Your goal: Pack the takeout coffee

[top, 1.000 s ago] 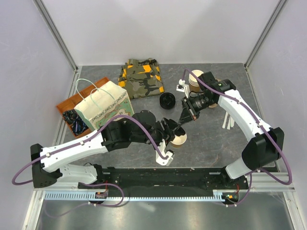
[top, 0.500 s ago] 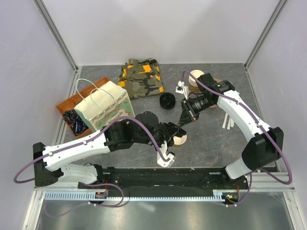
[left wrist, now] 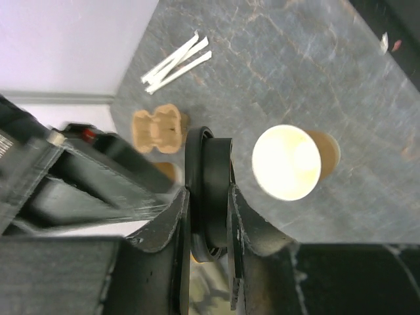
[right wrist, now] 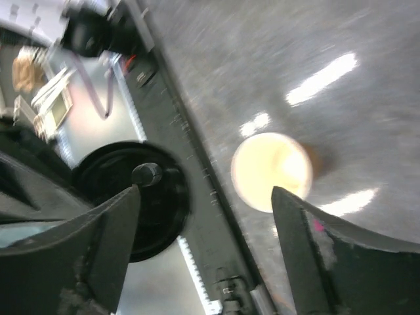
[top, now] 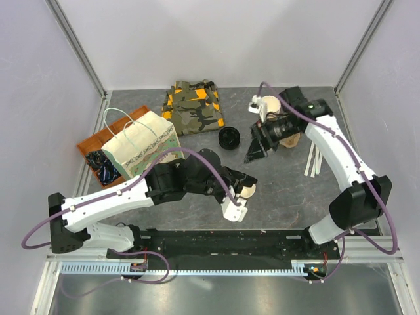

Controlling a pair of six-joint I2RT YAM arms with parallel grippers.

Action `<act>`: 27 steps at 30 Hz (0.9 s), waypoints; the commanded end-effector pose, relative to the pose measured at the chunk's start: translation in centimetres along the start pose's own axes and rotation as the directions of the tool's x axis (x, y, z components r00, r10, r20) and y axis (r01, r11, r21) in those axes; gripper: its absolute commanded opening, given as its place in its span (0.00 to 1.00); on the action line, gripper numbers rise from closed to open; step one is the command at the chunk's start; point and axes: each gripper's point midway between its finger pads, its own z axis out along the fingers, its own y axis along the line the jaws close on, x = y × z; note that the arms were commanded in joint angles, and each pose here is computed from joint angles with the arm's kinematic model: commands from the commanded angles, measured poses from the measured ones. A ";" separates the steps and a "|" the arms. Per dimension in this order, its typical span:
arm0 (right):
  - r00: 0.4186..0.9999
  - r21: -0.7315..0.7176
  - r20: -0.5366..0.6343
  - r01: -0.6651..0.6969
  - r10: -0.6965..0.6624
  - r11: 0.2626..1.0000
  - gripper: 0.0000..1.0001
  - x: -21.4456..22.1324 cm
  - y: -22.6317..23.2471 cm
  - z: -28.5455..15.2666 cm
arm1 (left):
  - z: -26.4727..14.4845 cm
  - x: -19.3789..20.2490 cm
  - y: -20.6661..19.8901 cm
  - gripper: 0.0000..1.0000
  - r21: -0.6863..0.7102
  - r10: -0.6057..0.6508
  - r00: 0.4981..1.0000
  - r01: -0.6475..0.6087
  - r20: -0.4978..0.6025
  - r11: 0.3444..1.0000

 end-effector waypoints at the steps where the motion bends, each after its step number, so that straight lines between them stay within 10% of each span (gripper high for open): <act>1: 0.992 0.088 0.129 -0.023 0.012 0.996 0.97 -3.3 -2.7 -4.4 | -1.1 -2.5 2.5 0.11 -0.027 -0.339 0.938 0.342 0.073 0.939; 5: 0.975 0.185 0.222 -0.050 0.007 0.982 0.98 -4.8 -5.3 -9.3 | -1.0 -2.7 2.0 0.12 0.084 -0.624 0.775 0.618 0.099 0.782; 12: 0.970 0.181 0.237 -0.103 0.059 0.978 0.98 -2.6 -7.2 -11.3 | -0.4 0.8 2.9 0.13 0.313 -0.997 0.071 0.948 -0.017 0.062; 24: 0.973 0.071 0.187 -0.149 0.133 0.986 0.86 4.0 -5.3 -7.6 | 2.9 5.0 1.9 0.14 0.381 -0.953 -0.292 0.874 -0.083 -0.301; 27: 0.976 0.050 0.183 -0.132 0.121 0.990 0.77 4.9 -4.6 -6.9 | 3.6 5.7 1.9 0.14 0.378 -0.946 -0.313 0.869 -0.080 -0.320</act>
